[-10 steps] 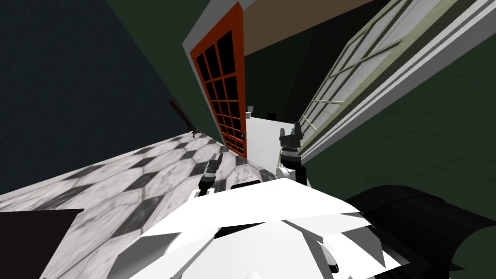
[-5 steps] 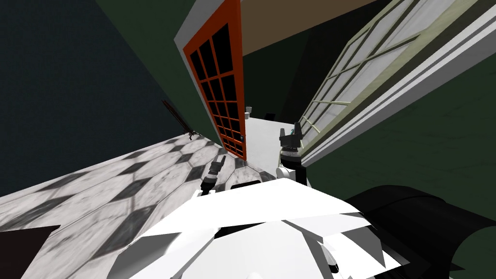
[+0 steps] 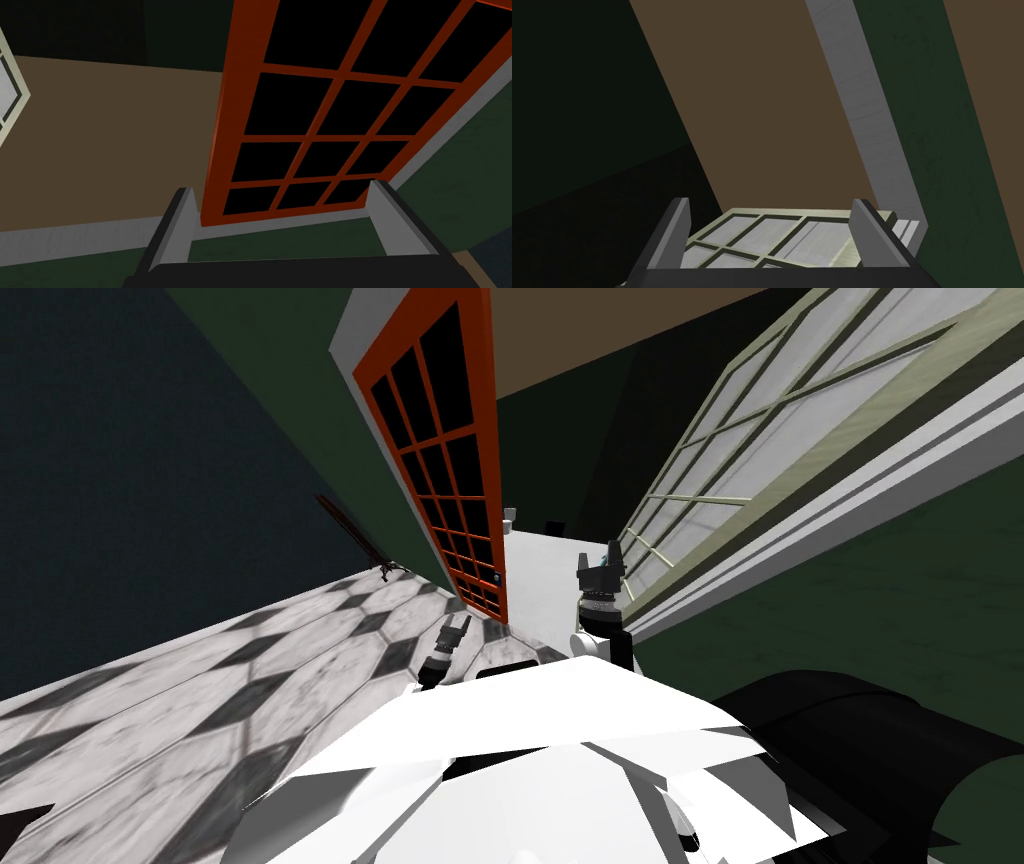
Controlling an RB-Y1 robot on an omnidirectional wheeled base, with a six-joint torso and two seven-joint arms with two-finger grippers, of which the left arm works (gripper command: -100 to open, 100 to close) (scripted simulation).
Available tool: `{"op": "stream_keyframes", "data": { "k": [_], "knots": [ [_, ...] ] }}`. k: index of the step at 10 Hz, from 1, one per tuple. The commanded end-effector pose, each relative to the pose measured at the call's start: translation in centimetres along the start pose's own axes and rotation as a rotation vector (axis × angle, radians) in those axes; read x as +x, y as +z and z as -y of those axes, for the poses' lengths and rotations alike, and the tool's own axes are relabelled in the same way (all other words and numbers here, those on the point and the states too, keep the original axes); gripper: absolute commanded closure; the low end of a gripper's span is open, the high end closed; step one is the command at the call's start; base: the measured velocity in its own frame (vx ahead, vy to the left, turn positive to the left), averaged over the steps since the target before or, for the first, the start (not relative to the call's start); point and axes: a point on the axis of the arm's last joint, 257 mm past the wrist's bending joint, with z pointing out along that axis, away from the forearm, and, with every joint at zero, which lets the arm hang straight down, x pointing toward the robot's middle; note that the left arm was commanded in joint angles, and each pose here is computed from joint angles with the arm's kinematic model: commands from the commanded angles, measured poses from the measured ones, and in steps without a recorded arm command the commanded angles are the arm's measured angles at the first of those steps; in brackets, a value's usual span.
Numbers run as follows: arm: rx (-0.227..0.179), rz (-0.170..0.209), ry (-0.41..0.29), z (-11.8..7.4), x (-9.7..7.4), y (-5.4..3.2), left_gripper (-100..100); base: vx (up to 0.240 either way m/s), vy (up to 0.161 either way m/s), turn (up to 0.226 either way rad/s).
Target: Push the door open
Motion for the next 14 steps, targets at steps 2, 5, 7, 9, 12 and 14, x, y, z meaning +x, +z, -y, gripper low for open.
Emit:
{"op": "stream_keyframes", "data": {
  "k": [2,5,7,9,12,14],
  "knots": [
    [0.009,-0.039,0.046,0.0,1.9,-0.65,-100,0.130,0.012,-0.048],
    [0.021,-0.077,0.088,0.2,3.8,-1.37,-100,0.158,0.001,-0.058],
    [0.031,-0.104,0.117,0.4,5.2,-1.92,-100,0.106,0.034,-0.057],
    [0.045,-0.136,0.150,0.7,6.9,-2.62,-100,0.177,0.035,-0.073],
    [0.057,-0.160,0.172,1.0,8.1,-3.17,-100,0.113,0.007,-0.035],
    [0.072,-0.185,0.196,1.5,9.5,-3.78,-100,0.159,0.045,-0.072]
  ]
}}
